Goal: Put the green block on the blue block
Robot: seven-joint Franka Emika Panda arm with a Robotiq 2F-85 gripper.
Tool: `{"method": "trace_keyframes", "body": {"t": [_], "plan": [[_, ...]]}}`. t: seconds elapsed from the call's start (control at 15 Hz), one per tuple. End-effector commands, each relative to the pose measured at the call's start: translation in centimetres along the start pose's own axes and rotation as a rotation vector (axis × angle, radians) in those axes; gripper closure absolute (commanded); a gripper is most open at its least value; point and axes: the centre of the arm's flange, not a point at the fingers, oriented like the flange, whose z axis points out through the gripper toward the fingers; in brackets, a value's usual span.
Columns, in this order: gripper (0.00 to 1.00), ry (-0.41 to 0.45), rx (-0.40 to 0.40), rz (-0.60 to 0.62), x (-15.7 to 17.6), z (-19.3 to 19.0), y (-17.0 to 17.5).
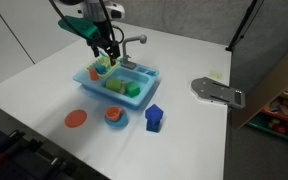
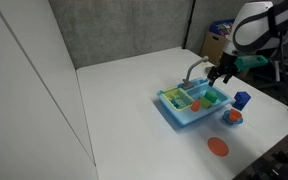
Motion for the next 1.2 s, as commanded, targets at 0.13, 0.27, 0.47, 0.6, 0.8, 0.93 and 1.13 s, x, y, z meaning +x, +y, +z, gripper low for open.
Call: {"method": "trace_keyframes", "body": {"t": [0.13,0.27,0.47,0.6,0.8,0.93,1.13], "plan": [[0.00,-0.003,0.000,0.000,0.2,0.2,0.0],[0.00,-0.003,-0.018,0.038,1.3,0.5,0.8],[0.00,0.006,-0.041,0.085,2.8,1.3,1.9],[0.00,0.011,-0.054,0.126,4.0,2.0,2.5],[0.00,0.022,-0.078,0.186,5.9,3.7,3.2],[0.00,0.030,-0.092,0.216,6.9,5.1,3.7],[0.00,0.035,-0.106,0.251,8.1,7.6,4.3]]}}
